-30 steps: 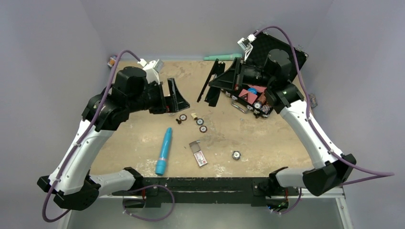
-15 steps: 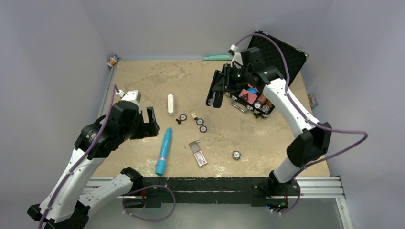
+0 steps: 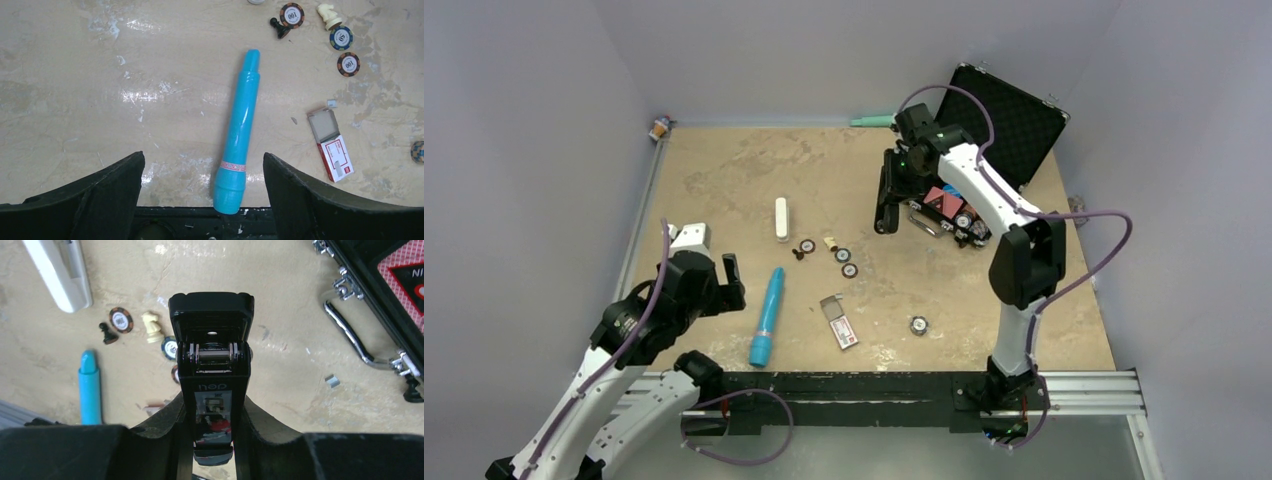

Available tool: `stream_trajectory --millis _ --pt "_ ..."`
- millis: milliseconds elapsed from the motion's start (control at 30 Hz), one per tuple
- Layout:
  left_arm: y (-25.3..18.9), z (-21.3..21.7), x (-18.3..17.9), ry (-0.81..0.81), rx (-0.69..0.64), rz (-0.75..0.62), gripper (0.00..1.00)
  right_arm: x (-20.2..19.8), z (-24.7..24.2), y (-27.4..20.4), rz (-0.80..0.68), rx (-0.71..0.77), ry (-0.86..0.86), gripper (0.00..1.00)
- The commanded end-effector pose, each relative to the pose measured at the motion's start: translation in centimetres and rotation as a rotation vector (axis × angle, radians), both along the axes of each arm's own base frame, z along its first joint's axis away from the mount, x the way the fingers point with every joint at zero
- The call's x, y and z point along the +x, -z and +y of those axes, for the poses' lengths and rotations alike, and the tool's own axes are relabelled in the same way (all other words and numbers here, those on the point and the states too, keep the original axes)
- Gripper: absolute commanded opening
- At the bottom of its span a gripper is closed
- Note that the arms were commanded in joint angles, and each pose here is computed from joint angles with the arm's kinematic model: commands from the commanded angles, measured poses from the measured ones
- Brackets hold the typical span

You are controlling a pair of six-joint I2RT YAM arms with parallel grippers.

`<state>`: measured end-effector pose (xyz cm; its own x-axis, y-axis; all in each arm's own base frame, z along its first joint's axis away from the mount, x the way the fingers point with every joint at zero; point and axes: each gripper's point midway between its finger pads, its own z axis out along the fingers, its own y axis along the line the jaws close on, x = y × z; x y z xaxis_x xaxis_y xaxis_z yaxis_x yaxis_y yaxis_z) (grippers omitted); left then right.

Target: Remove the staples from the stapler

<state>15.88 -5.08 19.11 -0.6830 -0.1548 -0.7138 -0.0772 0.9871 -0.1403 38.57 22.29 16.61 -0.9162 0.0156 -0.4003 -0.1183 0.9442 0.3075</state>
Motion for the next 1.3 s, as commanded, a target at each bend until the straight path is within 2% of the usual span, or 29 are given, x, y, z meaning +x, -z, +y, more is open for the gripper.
stream_trajectory --millis 0,100,367,733,1000,1033,1133,1267 --pt "-0.3 0.7 1.0 -0.031 0.014 -0.085 0.91 1.9 1.1 -1.4 -0.072 -0.048 -0.031 0.00" --pt "-0.2 0.8 1.2 -0.033 0.025 -0.093 0.91 3.3 1.5 -0.1 -0.064 -0.121 -0.024 0.00" --pt "0.3 -0.6 1.5 0.057 0.043 -0.022 0.87 5.4 3.1 3.7 -0.024 -0.168 -0.043 0.00" --pt "0.5 -1.1 1.5 0.085 0.038 -0.013 0.89 5.8 2.9 8.4 0.030 -0.268 -0.032 0.00" --pt "0.8 -1.3 1.6 0.088 0.045 0.004 0.88 6.2 4.1 9.9 0.041 -0.262 -0.052 0.00" --pt "0.9 -1.3 1.6 0.089 0.047 0.008 0.88 6.2 4.3 10.0 0.042 -0.260 -0.055 0.01" --pt "0.9 -1.3 1.6 0.093 0.048 0.011 0.88 6.4 4.5 10.2 0.045 -0.255 -0.055 0.17" --pt "0.9 -1.3 1.7 0.091 0.048 0.010 0.88 6.7 4.7 10.2 0.039 -0.248 -0.052 0.33"
